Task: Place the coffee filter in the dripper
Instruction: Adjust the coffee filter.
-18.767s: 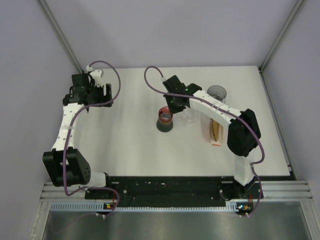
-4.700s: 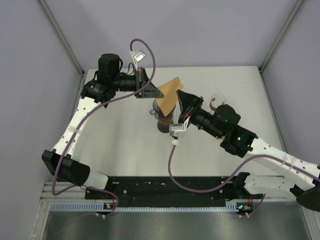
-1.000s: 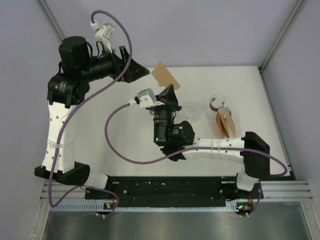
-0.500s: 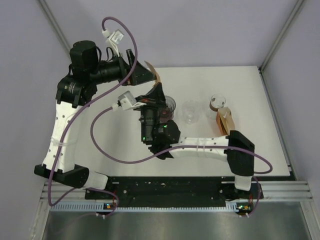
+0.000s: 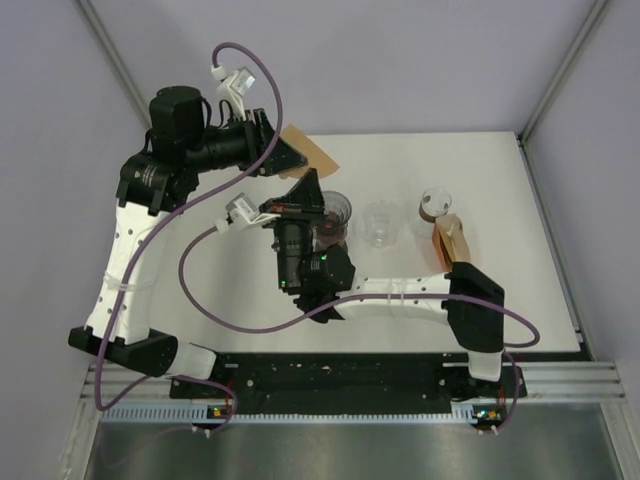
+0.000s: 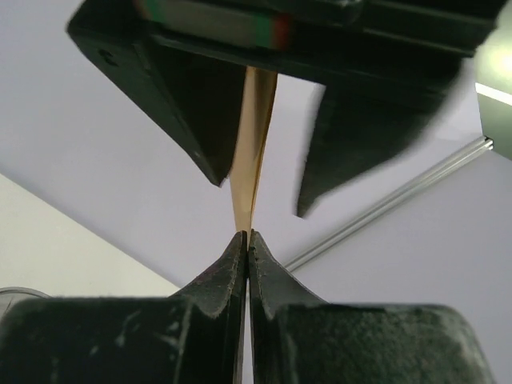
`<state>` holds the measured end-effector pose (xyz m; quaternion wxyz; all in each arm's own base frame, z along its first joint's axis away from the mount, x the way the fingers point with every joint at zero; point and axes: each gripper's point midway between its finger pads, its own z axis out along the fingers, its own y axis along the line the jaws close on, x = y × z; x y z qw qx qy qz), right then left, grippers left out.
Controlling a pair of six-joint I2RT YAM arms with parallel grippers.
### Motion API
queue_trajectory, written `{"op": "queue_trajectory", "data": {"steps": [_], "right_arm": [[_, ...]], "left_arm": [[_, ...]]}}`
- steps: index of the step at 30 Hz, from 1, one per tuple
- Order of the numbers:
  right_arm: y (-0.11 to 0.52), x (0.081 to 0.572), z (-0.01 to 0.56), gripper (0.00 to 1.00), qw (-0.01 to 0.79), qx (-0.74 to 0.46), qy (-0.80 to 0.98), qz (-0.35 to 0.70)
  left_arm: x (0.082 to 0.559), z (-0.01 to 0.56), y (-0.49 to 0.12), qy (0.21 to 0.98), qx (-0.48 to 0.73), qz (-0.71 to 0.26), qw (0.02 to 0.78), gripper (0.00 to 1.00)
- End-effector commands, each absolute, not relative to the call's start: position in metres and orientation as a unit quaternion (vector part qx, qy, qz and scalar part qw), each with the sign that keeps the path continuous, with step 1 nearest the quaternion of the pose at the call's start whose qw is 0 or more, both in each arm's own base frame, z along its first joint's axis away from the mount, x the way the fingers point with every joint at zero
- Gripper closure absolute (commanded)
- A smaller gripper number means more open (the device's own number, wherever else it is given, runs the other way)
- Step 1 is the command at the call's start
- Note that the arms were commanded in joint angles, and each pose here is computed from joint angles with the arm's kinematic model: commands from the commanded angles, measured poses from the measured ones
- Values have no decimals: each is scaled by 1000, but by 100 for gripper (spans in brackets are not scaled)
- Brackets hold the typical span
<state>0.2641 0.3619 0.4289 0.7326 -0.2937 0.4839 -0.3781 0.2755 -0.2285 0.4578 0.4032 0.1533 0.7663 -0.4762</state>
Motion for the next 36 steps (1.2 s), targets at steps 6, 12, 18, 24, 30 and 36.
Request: {"op": "queue_trajectory", "data": {"steps": [6, 12, 18, 24, 30, 36], "right_arm": [[320, 252, 457, 100, 787, -185, 510, -294], [343, 250, 437, 21, 756, -327, 545, -154], [331, 214, 445, 1, 658, -426, 544, 300], [306, 212, 453, 1, 549, -436, 536, 471], [319, 208, 441, 10, 461, -477, 519, 539], [325, 195, 446, 29, 433, -500, 491, 567]], "left_arm": [[274, 473, -219, 752, 176, -446, 453, 100], [274, 482, -208, 744, 210, -400, 493, 100], [252, 479, -208, 722, 297, -379, 497, 100], [212, 468, -222, 685, 409, -375, 471, 100], [184, 461, -230, 662, 462, -380, 452, 100], [180, 456, -234, 658, 475, -381, 443, 100]]}}
